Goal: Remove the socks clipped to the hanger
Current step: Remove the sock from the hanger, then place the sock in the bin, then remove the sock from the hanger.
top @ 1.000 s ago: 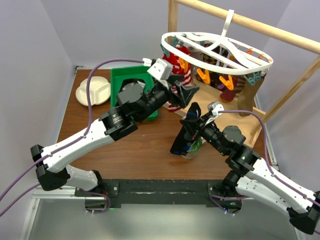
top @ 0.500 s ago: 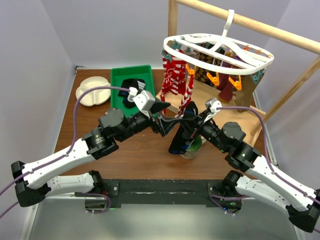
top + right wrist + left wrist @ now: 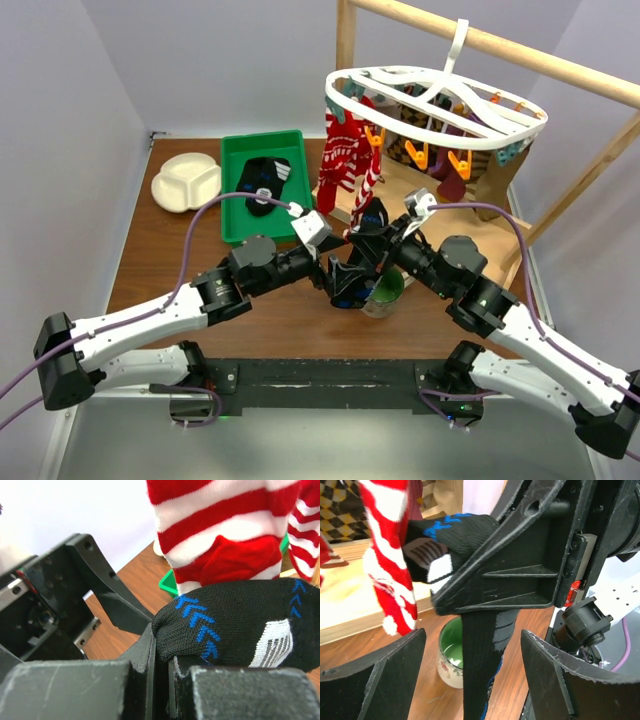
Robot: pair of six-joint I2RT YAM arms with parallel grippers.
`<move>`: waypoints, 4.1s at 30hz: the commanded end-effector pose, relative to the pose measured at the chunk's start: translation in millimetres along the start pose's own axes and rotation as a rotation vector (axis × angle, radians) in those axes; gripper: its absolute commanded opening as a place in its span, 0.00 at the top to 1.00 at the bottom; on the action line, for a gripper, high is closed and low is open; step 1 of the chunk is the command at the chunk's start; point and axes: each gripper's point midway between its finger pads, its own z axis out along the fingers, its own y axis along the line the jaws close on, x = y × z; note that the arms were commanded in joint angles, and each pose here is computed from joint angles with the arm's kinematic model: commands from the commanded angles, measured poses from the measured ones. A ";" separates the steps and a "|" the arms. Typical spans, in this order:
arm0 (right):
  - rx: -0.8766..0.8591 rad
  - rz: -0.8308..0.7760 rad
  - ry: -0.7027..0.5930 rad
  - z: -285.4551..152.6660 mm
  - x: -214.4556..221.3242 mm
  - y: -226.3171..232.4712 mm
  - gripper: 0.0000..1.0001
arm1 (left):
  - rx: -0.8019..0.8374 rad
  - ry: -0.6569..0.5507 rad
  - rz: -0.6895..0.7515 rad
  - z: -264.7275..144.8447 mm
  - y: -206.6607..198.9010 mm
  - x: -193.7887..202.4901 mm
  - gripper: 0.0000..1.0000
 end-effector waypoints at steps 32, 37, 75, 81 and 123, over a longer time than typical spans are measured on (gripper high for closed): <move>0.001 0.068 -0.043 3.0 -16.5 5.9 0.29 | -0.049 -0.151 -0.246 -12.9 7.1 4.0 1.00; 0.058 0.065 -0.077 -2.2 -24.4 -3.9 0.21 | -0.289 -0.223 -0.223 -39.4 47.7 -21.6 1.00; 0.185 0.050 -0.115 -51.7 -48.6 -19.9 0.15 | -0.856 -0.272 -0.193 -24.5 317.4 -33.3 1.00; 0.177 0.046 -0.095 -55.2 -49.8 -16.7 0.15 | -0.835 -0.187 -0.315 -15.3 390.4 -2.4 0.29; 0.254 0.046 -0.098 -35.3 -7.5 -46.7 0.13 | -0.222 -0.289 -0.090 -39.4 87.0 -101.7 0.32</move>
